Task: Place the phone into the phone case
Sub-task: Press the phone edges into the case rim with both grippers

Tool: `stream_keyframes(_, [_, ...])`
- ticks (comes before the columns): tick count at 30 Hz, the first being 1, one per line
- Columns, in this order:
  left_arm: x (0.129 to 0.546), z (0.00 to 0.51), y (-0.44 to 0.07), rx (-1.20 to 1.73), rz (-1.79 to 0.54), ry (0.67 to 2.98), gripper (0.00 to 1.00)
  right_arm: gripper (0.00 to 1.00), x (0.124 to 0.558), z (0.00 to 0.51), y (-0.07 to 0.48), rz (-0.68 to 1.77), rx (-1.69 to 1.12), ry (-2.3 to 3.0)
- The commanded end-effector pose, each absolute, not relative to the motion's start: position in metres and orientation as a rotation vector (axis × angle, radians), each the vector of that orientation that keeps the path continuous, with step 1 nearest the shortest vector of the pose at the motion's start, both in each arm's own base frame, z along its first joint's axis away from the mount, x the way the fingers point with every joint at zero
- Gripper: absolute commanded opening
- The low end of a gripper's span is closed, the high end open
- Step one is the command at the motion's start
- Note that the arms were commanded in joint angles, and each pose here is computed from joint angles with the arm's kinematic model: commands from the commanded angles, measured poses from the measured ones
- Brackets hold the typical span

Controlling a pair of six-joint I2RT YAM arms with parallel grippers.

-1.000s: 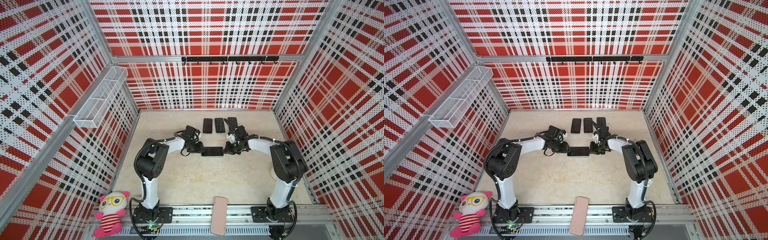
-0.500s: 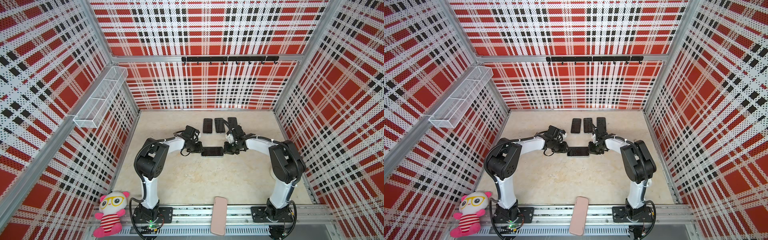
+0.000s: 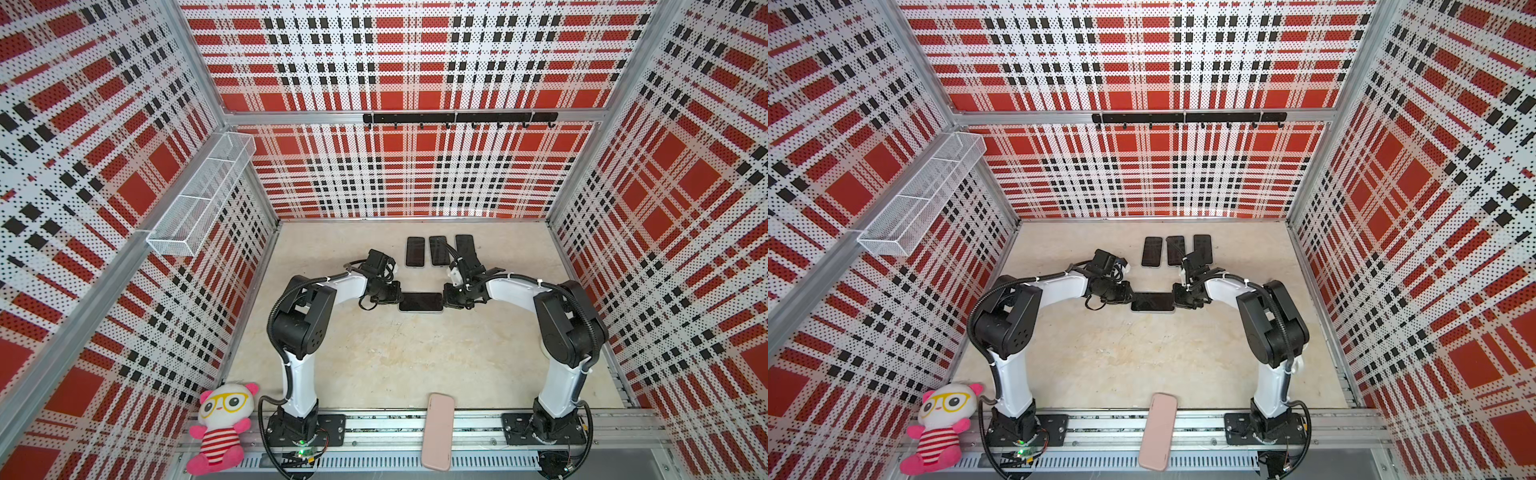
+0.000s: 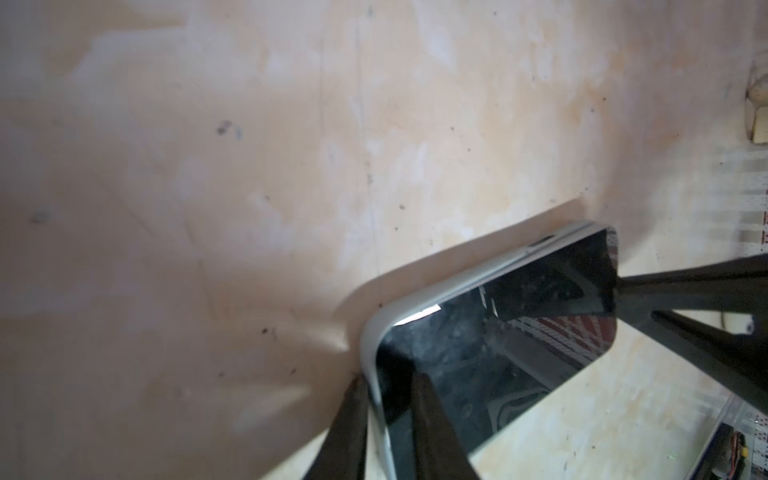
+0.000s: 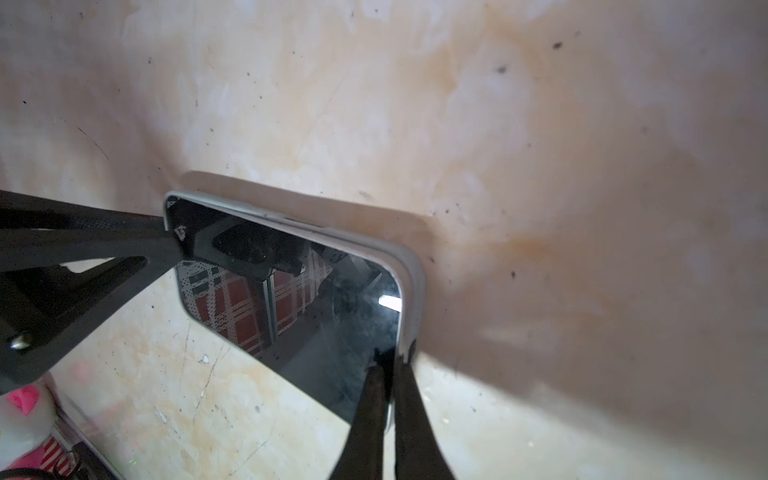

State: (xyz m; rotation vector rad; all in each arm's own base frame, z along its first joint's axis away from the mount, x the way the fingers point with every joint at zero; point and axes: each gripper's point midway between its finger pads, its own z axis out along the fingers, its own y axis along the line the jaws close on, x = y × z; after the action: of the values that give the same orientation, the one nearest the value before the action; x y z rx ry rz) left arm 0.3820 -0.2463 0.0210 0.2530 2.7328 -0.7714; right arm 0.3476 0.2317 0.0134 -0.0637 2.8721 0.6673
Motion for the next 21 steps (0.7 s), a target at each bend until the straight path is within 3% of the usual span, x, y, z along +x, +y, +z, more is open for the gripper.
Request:
stream_keyframes(1, [0.348,-0.031,-0.242,0.284,-0.693,2.904,0.21,0.07,0.181,-0.127,0.211,0.365,-0.244,3.487])
stream_keyframes(14, [0.345,-0.035,-0.244,0.285,-0.703,2.918,0.19,0.06,0.174,-0.135,0.205,0.145,-0.399,3.524])
stream_keyframes(21, [0.354,-0.025,-0.238,0.278,-0.680,2.888,0.19,0.12,0.271,-0.028,0.219,0.266,-0.311,3.191])
